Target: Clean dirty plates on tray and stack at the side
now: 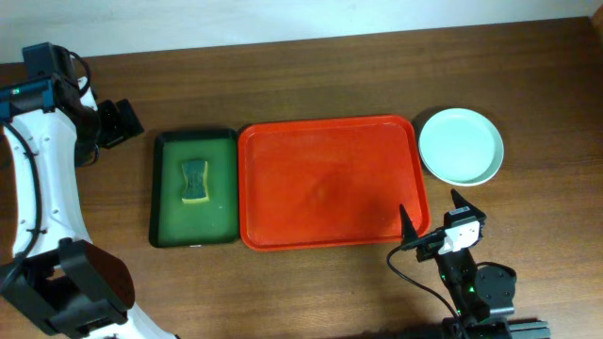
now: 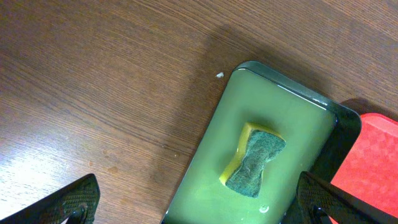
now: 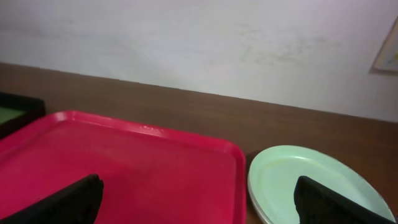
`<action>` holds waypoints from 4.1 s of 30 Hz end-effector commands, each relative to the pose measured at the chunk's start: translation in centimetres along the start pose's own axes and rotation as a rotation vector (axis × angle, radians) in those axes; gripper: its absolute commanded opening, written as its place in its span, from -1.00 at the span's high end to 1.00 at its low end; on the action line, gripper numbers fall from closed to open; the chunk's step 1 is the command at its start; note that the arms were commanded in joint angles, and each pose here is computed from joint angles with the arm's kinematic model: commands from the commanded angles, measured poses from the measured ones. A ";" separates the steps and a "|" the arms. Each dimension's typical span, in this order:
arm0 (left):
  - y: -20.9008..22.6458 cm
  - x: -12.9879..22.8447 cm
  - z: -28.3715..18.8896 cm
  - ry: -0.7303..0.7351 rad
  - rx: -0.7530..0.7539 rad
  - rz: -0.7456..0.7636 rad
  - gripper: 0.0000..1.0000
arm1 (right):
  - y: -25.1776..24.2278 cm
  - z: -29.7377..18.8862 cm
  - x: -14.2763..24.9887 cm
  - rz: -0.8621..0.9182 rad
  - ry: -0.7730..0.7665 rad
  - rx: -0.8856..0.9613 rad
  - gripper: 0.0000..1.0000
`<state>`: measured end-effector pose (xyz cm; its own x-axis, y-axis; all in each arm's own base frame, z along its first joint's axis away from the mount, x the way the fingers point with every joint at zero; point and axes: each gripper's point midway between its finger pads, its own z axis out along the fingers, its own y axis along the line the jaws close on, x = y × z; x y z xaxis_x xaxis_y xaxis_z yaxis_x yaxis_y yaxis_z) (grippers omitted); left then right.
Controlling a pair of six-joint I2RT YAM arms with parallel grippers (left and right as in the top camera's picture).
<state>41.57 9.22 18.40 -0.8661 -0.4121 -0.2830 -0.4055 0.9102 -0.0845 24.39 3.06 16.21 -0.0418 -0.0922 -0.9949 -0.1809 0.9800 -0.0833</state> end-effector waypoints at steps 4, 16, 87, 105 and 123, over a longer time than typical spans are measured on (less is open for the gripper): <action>0.0 -0.2 -0.8 -0.019 0.007 -0.005 -0.98 | -0.1 0.0 0.3 -0.029 0.005 0.008 -0.97; 0.0 -0.2 -0.8 -0.019 0.007 -0.004 -0.98 | -0.2 0.0 0.3 -0.028 0.005 0.008 -0.97; -1.0 17.8 -32.0 -1.389 0.503 0.168 -0.98 | -0.2 0.0 0.3 -0.029 0.005 0.008 -0.97; -2.5 18.2 -15.9 -1.448 0.593 0.181 -0.98 | -0.2 0.0 0.3 -0.028 0.005 0.008 -0.97; -2.2 19.9 -2.9 -1.134 0.361 0.373 -0.98 | -0.2 0.0 0.3 -0.029 0.005 0.008 -0.97</action>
<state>24.40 -0.89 15.86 -0.0998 -0.0872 -0.9912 0.0512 0.9944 -0.0926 24.38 3.06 16.25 -0.0357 -0.1146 -0.9928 -0.1819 0.9775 -0.1063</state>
